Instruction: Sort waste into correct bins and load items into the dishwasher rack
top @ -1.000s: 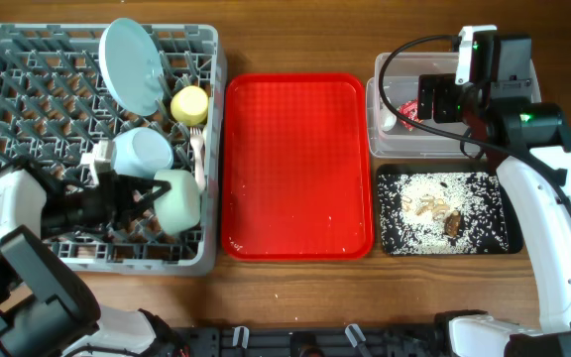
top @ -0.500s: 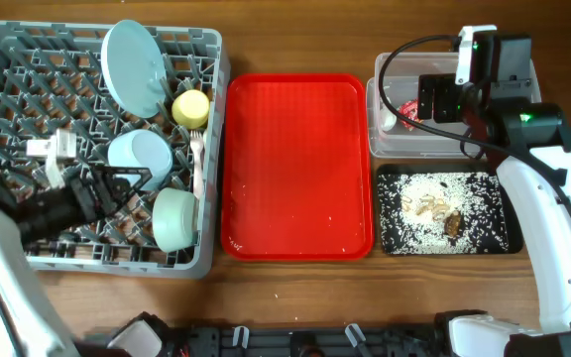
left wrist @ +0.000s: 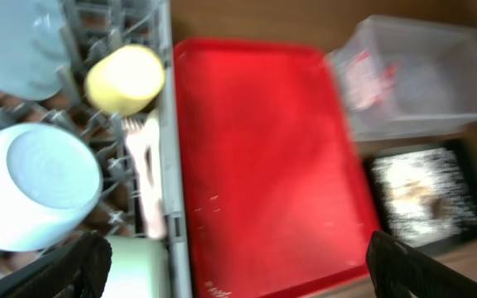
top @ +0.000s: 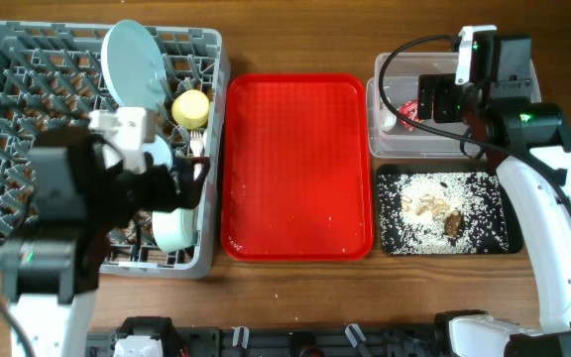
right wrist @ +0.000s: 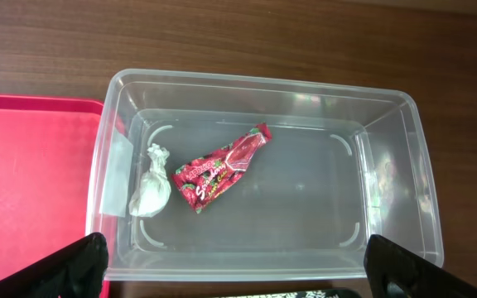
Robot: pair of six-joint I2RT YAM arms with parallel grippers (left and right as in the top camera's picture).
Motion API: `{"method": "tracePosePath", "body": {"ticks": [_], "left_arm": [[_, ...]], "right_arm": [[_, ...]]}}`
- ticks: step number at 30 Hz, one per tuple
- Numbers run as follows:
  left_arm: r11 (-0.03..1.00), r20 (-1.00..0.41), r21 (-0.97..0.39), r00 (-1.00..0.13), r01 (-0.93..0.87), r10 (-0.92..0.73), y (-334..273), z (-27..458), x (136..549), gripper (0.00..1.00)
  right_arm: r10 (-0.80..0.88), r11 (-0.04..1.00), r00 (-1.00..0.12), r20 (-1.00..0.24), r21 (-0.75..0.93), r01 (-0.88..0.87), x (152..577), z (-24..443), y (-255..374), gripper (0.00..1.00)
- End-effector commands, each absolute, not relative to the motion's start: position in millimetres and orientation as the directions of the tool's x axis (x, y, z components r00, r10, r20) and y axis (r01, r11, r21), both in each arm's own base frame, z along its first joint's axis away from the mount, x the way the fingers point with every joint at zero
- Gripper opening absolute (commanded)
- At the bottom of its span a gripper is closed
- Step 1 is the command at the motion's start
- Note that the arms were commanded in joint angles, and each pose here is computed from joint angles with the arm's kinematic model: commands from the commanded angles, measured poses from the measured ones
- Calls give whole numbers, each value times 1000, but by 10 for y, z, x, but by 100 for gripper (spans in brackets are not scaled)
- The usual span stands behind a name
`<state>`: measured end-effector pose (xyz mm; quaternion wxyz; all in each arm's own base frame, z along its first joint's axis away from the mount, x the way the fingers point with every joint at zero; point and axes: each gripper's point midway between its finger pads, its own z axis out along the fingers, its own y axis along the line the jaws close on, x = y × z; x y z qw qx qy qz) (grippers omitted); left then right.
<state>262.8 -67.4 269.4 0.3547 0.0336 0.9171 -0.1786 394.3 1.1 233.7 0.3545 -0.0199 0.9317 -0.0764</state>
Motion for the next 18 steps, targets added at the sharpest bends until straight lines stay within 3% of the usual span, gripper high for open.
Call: {"method": "tracePosePath", "body": {"ticks": [1,8,13,14,15,17,18], "left_arm": [[979,-630,-203,-769,30,-108,-521,2479,2888,100],[976,-695,-215,-708,37,-127,-540,2604,3131,100],[975,-673,-217,-730,40,-120,-555,2542,3103,99],[973,-653,-227,-748,45,-117,-580,2492,3078,77],[970,-628,-240,-770,51,-115,-612,2427,3055,48],[966,-559,-253,-822,48,-106,-660,2188,3035,19],[967,-529,-250,-842,41,-101,-669,2052,3050,19]], "right_arm": [[-80,989,-743,-664,-145,23,3960,2359,16,100],[-80,989,-743,-664,-145,23,3961,2358,16,100],[-84,989,-749,-657,-149,20,3948,2324,11,100],[-84,989,-749,-657,-149,20,3948,2324,11,100],[-84,989,-749,-657,-149,20,3948,2324,11,100],[-84,989,-749,-657,-149,20,3948,2322,11,100],[-84,989,-749,-657,-149,19,3948,2322,11,100]]}}
